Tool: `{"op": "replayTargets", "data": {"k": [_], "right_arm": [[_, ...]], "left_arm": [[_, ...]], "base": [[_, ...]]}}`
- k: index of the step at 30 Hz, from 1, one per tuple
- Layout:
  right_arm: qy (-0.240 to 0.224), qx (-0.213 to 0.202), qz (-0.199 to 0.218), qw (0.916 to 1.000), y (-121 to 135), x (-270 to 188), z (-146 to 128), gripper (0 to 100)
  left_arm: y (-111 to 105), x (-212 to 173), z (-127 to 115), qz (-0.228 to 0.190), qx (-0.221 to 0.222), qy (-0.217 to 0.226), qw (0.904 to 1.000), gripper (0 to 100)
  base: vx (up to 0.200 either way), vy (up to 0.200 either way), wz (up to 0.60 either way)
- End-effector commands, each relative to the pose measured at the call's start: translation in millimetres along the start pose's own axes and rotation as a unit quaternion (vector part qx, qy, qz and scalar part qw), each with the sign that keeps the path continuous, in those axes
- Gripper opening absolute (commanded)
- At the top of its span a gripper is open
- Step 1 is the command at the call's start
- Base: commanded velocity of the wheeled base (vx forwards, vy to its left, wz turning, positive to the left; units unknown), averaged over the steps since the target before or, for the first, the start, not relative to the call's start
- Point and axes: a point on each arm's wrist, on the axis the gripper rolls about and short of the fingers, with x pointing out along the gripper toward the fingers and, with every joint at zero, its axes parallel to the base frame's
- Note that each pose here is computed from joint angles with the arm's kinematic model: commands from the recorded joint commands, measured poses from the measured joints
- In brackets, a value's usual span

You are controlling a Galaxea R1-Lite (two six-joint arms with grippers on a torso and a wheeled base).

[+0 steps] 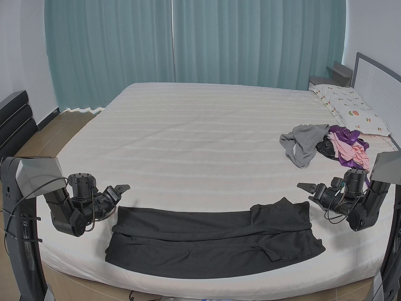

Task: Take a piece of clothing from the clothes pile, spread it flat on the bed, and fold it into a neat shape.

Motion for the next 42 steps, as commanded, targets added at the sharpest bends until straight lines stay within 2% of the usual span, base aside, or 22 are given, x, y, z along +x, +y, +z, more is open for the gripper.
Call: {"op": "replayTargets", "data": {"k": [1,3,4,7,20,21,35,42], "right_arm": [[0.031,-0.021,0.011,0.9992,14.9,5.3,-10.5,100],[0.048,-0.031,0.007,0.9984,15.9,6.9,-16.2,100],[0.070,-0.051,-0.001,0.9962,13.1,9.3,-24.4,100],[0.087,-0.074,-0.009,0.9935,4.7,11.2,-31.9,100],[0.109,-0.084,-0.019,0.9903,-8.2,18.3,-44.0,100],[0.109,-0.089,-0.020,0.9898,-9.8,17.4,-44.1,0],[0.096,-0.101,-0.027,0.9899,-4.4,-13.8,-35.7,0],[0.109,-0.097,-0.014,0.9892,-4.9,-27.2,-37.4,0]], "left_arm": [[2.7,-2.8,-3.1,0.006,-0.003,0.005,1.0000,100],[3.7,-3.8,-4.4,0.008,-0.004,0.007,0.9999,100],[3.8,-4.7,-5.5,0.008,-0.002,0.009,0.9999,100],[4.2,-4.9,-5.1,0.009,-0.005,0.008,0.9999,100],[4.4,-4.7,-6.1,0.009,-0.003,0.010,0.9999,100],[4.4,-4.7,-6.1,0.009,-0.003,0.010,0.9999,100],[5.2,-6.0,-7.2,0.012,-0.004,0.012,0.9999,100],[6.4,-8.3,-7.6,0.015,-0.006,0.013,0.9998,100]], "base": [[0.000,0.000,0.00],[0.000,0.000,0.00],[0.000,0.000,0.00],[0.000,0.000,0.00],[0.000,0.000,0.00],[0.000,0.000,0.00],[0.000,0.000,0.00],[0.000,0.000,0.00]]}}
